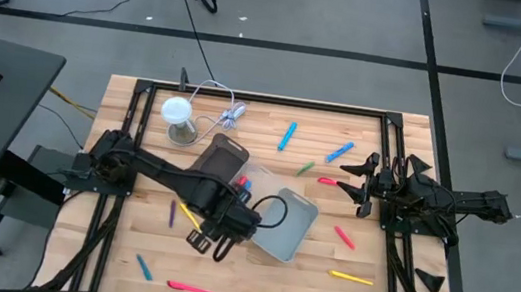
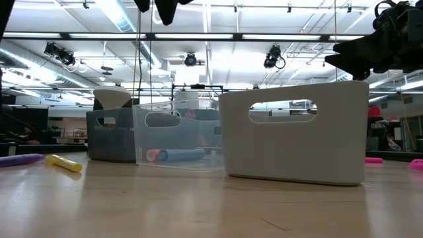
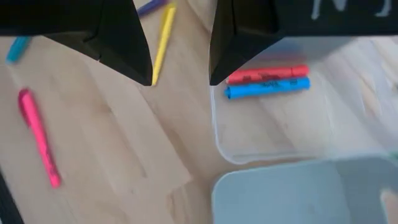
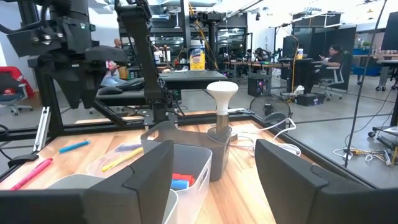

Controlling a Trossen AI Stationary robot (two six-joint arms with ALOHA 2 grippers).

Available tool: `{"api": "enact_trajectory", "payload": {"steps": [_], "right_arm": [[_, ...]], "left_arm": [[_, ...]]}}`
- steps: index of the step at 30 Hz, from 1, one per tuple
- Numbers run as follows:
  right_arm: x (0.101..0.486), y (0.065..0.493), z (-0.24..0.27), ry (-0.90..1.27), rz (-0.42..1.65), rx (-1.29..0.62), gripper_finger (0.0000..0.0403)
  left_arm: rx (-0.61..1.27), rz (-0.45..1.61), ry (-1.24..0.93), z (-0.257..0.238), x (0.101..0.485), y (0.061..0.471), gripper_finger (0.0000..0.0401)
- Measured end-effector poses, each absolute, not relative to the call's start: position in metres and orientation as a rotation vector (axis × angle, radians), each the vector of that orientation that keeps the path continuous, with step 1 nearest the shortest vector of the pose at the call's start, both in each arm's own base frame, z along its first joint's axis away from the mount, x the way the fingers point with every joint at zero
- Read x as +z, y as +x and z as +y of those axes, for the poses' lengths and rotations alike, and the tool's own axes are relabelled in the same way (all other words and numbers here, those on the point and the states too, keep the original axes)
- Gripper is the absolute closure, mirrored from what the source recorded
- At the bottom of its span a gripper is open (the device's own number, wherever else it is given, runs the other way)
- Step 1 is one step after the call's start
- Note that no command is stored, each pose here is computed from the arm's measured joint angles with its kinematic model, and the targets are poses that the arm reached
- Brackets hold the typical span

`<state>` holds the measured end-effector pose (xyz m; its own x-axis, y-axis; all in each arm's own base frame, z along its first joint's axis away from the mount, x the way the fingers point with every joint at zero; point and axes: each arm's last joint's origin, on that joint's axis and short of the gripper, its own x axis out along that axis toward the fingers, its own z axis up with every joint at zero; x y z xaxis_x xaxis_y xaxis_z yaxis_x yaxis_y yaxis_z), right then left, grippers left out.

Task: Pick & Place Markers
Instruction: Put the left yellow marker into the black bin

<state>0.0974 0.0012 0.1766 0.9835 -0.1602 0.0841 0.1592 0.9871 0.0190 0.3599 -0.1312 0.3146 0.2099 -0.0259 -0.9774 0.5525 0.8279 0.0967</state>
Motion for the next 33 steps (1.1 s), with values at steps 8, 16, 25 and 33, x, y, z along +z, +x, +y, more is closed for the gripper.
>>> {"api": "enact_trajectory", "payload": {"steps": [8,16,25,33], "right_arm": [[0.177,0.097,0.001,0.012,-0.086,-0.161,0.0174],[0.177,0.097,0.001,0.012,-0.086,-0.161,0.0174],[0.177,0.097,0.001,0.012,-0.086,-0.161,0.0174],[0.177,0.097,0.001,0.012,-0.086,-0.161,0.0174]], "left_arm": [[-0.489,1.292,0.56,-0.134,0.315,0.359,0.0236],[-0.492,1.359,0.553,-0.132,0.296,0.349,0.0236],[-0.501,1.352,0.539,-0.124,0.267,0.305,0.0236],[-0.614,1.264,0.598,-0.117,0.248,0.285,0.0236]]}}
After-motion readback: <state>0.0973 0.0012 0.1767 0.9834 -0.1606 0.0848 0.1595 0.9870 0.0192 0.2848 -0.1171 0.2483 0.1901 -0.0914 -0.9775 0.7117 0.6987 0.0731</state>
